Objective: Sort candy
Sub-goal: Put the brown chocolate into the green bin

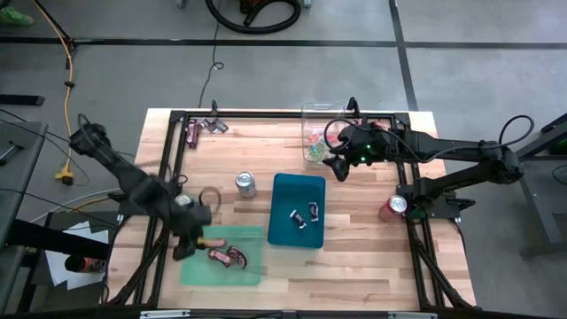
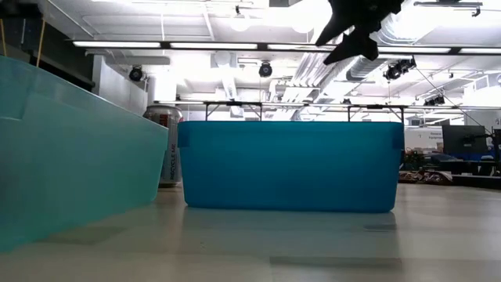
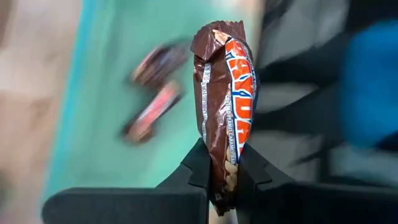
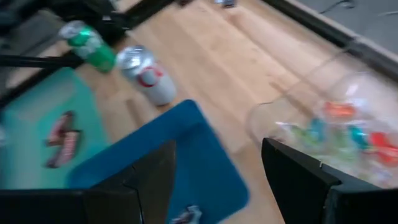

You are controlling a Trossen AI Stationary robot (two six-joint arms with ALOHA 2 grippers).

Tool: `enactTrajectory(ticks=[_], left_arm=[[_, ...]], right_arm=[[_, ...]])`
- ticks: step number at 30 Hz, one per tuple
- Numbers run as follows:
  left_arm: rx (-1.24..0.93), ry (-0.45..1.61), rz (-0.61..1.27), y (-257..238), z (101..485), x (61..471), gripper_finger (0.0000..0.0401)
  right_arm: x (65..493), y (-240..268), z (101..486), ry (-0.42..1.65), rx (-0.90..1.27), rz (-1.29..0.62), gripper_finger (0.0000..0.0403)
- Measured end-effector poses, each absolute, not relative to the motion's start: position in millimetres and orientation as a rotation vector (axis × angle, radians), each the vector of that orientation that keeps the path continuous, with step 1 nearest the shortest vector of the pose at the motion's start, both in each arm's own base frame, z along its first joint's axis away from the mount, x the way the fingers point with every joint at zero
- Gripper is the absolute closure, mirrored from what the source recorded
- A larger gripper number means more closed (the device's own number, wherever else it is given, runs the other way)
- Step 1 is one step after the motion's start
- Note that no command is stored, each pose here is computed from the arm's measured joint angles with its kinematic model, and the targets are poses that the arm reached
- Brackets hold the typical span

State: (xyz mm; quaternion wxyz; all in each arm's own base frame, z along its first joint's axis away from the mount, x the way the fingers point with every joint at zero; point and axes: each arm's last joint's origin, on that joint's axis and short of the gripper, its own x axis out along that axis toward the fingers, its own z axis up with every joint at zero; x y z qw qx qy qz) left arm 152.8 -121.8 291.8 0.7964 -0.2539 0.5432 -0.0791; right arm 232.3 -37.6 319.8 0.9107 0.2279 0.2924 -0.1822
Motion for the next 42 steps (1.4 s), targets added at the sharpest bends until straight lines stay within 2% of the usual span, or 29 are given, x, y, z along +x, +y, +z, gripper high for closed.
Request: enactTrajectory(ticks=[8, 14, 17, 23, 27, 33, 42], left_arm=[[0.039, 1.217, -0.192, -165.3, 257.1, 150.0, 0.0389], [0.312, 1.202, -0.223, -181.5, 235.2, 154.4, 0.0389], [0.295, 1.224, -0.260, -188.7, 219.2, 158.5, 0.0389], [0.040, 1.242, -0.368, -205.0, 199.7, 164.5, 0.0389], [-0.029, 1.233, -0.338, -208.2, 192.6, 166.9, 0.0389], [-0.079, 1.334, -0.201, -201.6, 165.6, 168.7, 0.0389], [-0.027, 1.325, -0.175, -206.0, 143.3, 180.7, 0.0388]], right_arm=[[242.0, -19.2, 330.7, 0.483, 0.692, -0.255, 0.0171], [245.9, -2.6, 337.1, 0.382, 0.786, -0.294, 0.0171], [245.7, 2.4, 337.2, 0.363, 0.801, -0.330, 0.0171], [245.4, 7.7, 336.9, 0.366, 0.806, -0.326, 0.0171], [244.7, 7.6, 335.6, 0.385, 0.766, -0.325, 0.0171], [244.5, 7.8, 335.0, 0.401, 0.726, -0.310, 0.0171], [241.6, 7.9, 329.9, 0.467, 0.677, -0.315, 0.0171]])
